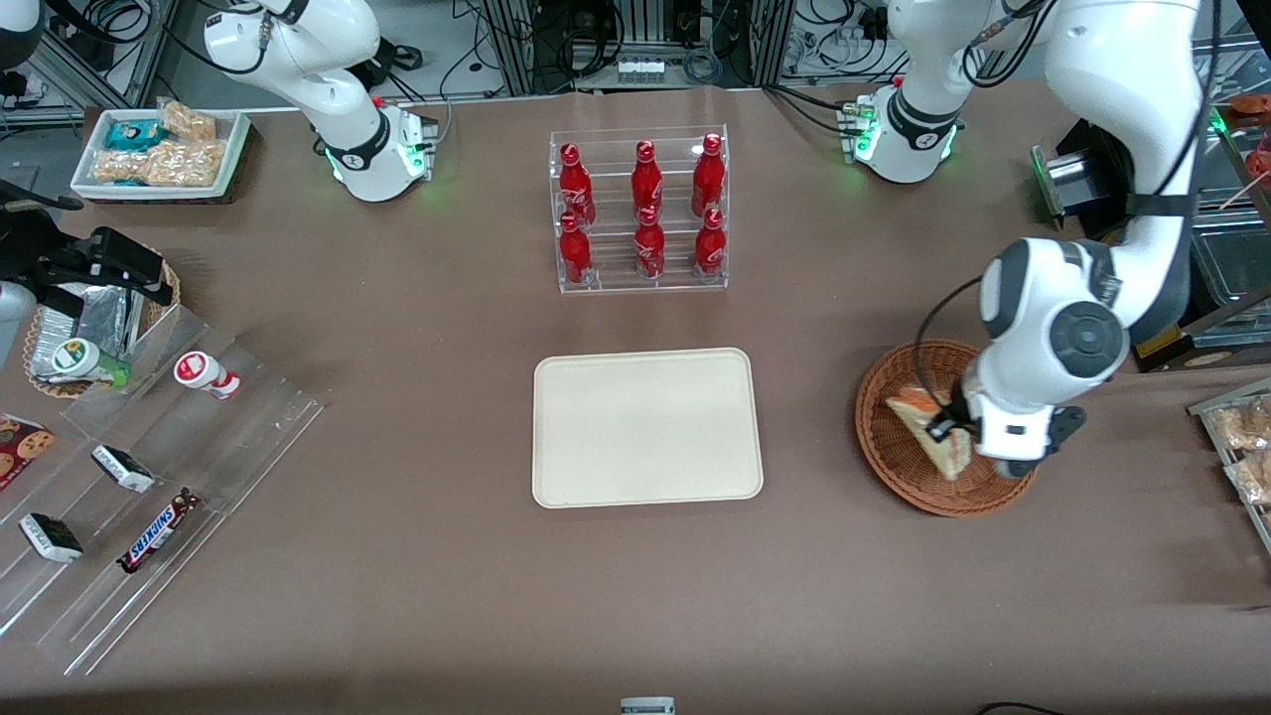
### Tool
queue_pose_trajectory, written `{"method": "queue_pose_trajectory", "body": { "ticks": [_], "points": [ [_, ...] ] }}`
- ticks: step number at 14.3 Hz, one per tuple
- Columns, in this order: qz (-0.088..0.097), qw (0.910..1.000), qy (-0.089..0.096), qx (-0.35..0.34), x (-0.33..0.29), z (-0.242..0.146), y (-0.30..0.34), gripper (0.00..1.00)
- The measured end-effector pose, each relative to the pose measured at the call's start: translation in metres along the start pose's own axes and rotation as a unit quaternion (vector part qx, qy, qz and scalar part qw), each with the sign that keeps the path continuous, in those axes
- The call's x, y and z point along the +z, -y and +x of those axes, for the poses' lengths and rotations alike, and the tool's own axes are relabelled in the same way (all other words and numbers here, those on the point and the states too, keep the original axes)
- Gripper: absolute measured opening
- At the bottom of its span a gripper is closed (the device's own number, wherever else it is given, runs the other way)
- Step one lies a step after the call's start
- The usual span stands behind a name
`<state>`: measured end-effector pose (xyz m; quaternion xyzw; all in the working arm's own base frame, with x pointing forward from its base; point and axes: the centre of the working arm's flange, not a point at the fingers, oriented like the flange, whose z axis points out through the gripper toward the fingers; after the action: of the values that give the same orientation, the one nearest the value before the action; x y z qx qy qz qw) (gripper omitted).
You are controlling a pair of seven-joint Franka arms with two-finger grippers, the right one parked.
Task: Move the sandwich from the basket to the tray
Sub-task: 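Lift the sandwich and carry it over the cream tray, then lower the sandwich onto the tray and open the left gripper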
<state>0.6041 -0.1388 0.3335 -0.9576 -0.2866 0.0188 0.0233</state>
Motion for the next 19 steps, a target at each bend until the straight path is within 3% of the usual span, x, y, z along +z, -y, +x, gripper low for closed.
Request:
{"method": "queue_pose_trajectory", "body": {
  "ticks": [7, 10, 14, 19],
  "points": [
    [-0.007, 0.9890, -0.002, 0.148, 0.022, -0.143, -0.151, 0.15],
    [-0.038, 0.9842, 0.009, 0.172, 0.035, -0.186, -0.208, 0.15],
    [-0.082, 0.9789, -0.006, 0.187, 0.052, -0.241, -0.257, 0.15],
    [-0.075, 0.9734, 0.000, 0.216, 0.082, -0.289, -0.269, 0.15]
  ]
}}
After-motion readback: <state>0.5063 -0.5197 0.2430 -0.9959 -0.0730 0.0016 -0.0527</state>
